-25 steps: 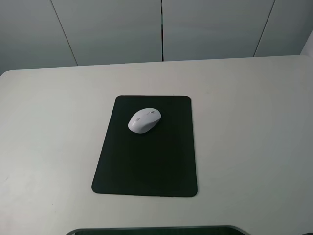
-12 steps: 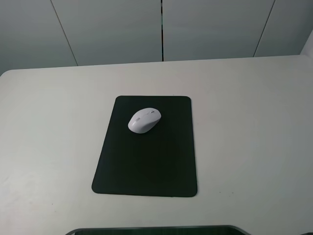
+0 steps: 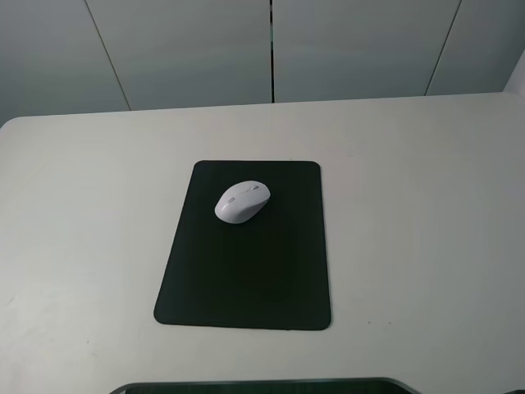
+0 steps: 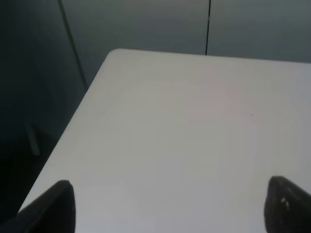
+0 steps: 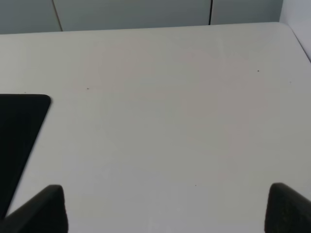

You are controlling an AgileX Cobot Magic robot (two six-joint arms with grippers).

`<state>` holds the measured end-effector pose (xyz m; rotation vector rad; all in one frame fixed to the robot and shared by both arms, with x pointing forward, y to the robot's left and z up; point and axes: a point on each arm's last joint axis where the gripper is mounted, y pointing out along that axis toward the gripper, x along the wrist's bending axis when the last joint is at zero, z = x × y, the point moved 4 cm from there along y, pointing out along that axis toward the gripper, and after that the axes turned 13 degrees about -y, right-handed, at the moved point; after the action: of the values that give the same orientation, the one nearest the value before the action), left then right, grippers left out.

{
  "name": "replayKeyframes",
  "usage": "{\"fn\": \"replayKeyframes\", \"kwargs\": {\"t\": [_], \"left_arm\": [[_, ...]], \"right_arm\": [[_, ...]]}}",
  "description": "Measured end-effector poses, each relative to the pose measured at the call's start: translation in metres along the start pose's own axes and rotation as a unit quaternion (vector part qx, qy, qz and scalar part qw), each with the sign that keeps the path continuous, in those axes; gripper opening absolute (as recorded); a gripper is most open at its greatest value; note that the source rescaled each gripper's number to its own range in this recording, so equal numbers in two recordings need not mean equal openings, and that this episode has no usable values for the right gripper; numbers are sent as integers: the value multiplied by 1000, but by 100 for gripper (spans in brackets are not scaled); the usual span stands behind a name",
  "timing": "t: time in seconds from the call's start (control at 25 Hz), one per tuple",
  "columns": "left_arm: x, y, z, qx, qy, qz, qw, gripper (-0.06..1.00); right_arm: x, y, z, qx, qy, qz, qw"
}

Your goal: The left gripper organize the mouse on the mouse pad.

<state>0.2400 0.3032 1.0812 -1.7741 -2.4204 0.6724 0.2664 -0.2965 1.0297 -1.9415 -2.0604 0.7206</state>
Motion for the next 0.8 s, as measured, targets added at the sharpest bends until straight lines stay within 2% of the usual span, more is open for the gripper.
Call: {"fn": "replayKeyframes", "kwargs": {"t": [0.12, 0.4, 0.8], "left_arm": [[1, 3, 3, 4, 0, -2, 1000, 100], [-1, 31, 32, 65, -15, 13, 998, 100], [-2, 41, 34, 57, -12, 29, 998, 100]], "right_arm": [[0, 0, 0, 0, 0, 0, 1000], [0, 0, 0, 0, 0, 0, 1000], [0, 0, 0, 0, 0, 0, 1000]]}}
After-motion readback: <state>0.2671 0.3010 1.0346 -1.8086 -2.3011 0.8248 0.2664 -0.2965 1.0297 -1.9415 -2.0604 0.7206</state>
